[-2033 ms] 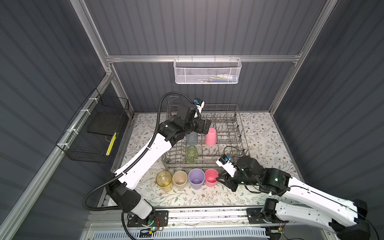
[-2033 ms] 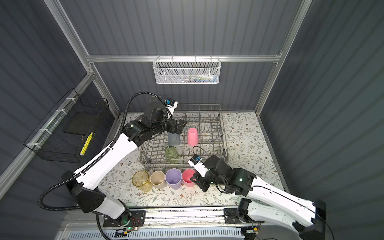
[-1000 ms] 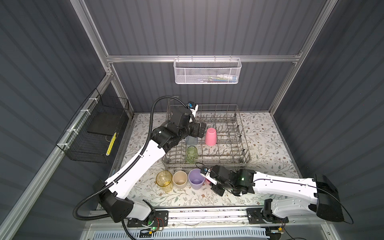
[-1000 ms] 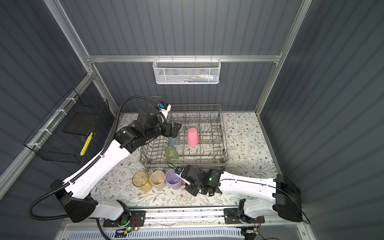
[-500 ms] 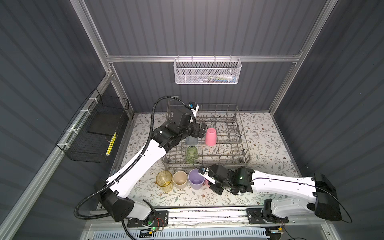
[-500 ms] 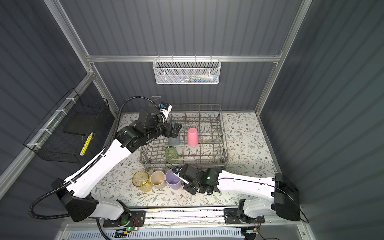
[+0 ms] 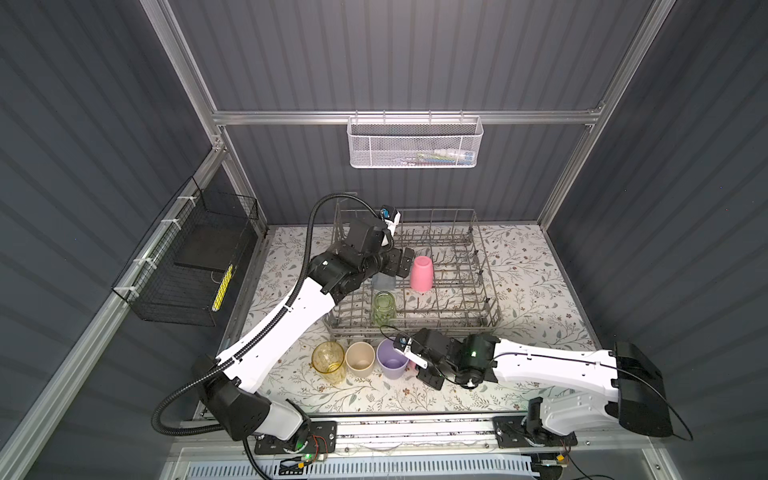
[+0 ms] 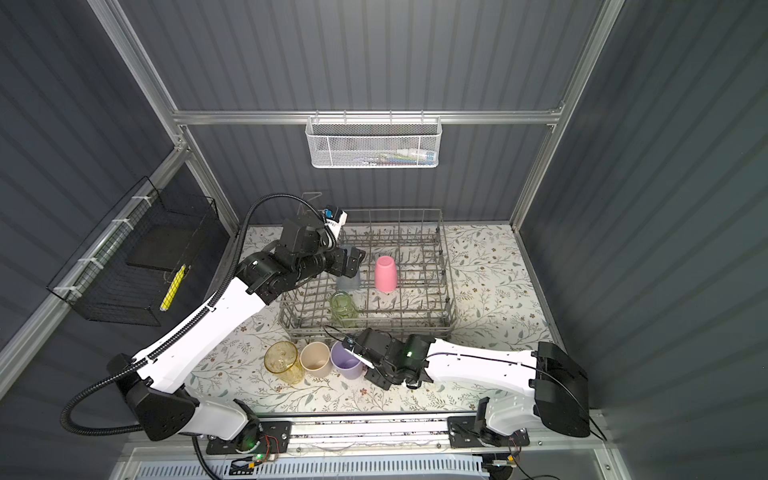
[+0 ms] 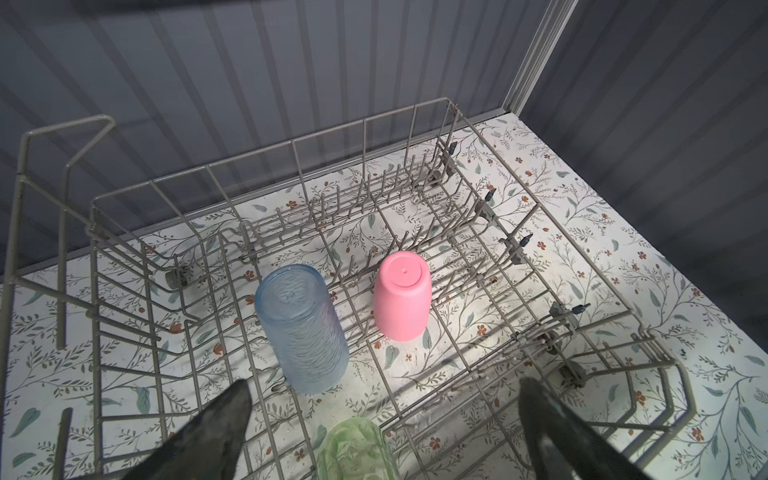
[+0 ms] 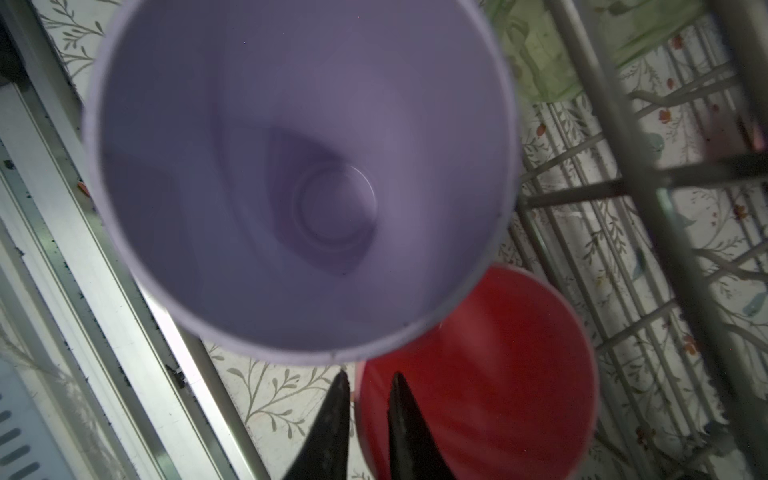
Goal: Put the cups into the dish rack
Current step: 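Lower the right gripper into the end pink cup and grasp its rim, then lift the second pink cup over the rack toward the left gripper with the right gripper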
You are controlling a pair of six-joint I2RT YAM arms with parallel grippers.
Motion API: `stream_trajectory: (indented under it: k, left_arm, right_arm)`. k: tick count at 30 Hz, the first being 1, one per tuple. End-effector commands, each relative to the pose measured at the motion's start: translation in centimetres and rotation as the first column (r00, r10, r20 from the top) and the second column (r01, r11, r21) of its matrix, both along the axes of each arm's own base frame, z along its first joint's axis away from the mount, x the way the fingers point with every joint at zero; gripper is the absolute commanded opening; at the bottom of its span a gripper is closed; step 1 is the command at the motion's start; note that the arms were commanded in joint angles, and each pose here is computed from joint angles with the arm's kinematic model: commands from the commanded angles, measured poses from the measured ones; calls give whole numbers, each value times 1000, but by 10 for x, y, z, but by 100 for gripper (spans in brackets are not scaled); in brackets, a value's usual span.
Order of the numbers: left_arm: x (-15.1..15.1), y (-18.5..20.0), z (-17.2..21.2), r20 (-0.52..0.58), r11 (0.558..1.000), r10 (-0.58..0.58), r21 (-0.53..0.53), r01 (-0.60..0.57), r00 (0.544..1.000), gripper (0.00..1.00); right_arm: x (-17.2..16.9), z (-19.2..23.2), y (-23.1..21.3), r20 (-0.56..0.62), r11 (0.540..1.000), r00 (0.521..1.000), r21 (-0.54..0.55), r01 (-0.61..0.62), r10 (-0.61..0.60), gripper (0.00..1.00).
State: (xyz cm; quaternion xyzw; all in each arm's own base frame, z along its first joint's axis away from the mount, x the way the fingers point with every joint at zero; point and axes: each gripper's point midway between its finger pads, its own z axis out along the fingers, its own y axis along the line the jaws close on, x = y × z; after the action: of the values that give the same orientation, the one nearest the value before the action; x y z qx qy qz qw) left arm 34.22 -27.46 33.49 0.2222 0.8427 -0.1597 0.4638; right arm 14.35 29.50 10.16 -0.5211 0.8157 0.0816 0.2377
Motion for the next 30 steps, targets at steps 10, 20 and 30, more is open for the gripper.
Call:
stream_trajectory:
  k: [10, 20, 30]
  left_arm:
    - [10, -18, 2, 31, 998, -59, 3, 59, 998, 100]
    - [11, -23, -3, 26, 997, -78, 5, 78, 997, 100]
    - [5, -27, 10, 60, 993, -111, -41, 113, 992, 100]
  right_arm:
    - [-5, -2, -1, -72, 999, 997, -32, 9, -11, 4]
    - [-12, 31, -13, -86, 999, 995, 17, 45, -43, 0]
    - [-16, 166, -46, 3, 918, 997, 391, 67, -75, 0]
